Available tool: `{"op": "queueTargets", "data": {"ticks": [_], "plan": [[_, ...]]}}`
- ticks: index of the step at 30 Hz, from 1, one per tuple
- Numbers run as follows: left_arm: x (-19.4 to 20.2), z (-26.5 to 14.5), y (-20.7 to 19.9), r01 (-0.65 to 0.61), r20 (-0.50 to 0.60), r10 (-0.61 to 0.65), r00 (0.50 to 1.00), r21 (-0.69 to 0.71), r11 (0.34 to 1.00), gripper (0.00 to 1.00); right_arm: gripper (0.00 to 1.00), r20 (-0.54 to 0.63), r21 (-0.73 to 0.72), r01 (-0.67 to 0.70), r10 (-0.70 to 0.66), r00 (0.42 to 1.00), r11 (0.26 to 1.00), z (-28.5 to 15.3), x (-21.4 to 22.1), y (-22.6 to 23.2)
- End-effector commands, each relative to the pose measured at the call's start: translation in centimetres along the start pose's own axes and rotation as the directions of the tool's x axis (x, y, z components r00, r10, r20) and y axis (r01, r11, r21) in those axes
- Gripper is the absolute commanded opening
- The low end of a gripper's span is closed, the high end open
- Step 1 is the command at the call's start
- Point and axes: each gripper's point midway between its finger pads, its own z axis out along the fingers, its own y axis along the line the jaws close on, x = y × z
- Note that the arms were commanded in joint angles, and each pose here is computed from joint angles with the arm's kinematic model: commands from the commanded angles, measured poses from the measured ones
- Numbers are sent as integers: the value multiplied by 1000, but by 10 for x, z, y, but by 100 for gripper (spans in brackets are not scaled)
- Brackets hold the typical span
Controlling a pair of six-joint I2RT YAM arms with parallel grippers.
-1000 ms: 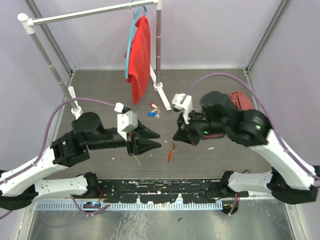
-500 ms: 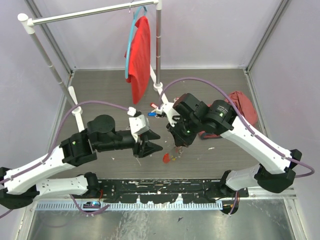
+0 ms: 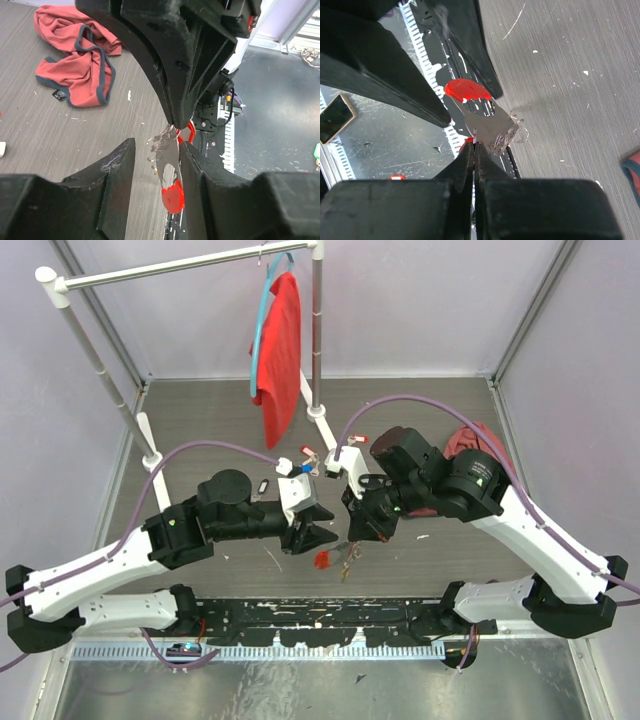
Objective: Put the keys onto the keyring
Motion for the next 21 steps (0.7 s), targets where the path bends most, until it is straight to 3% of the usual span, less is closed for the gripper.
{"op": "queueTargets", "data": {"ticks": [1, 9, 16, 21], "plan": [[-17, 7, -7, -36, 43, 34, 999, 52, 998, 47, 1, 106, -59, 66, -59, 993, 996, -8, -21, 13], [-13, 11, -11, -36, 21, 34, 999, 82, 996, 45, 1, 150, -72, 78, -67, 986, 994, -15, -26, 18], [-18, 13, -14, -37, 27, 35, 999, 101, 994, 32, 1, 135, -75, 75, -64, 989, 994, -11, -22, 17], [-17, 15, -16, -40, 22, 37, 999, 115, 993, 29, 1, 140, -73, 76, -65, 988, 994, -11, -22, 17]]}}
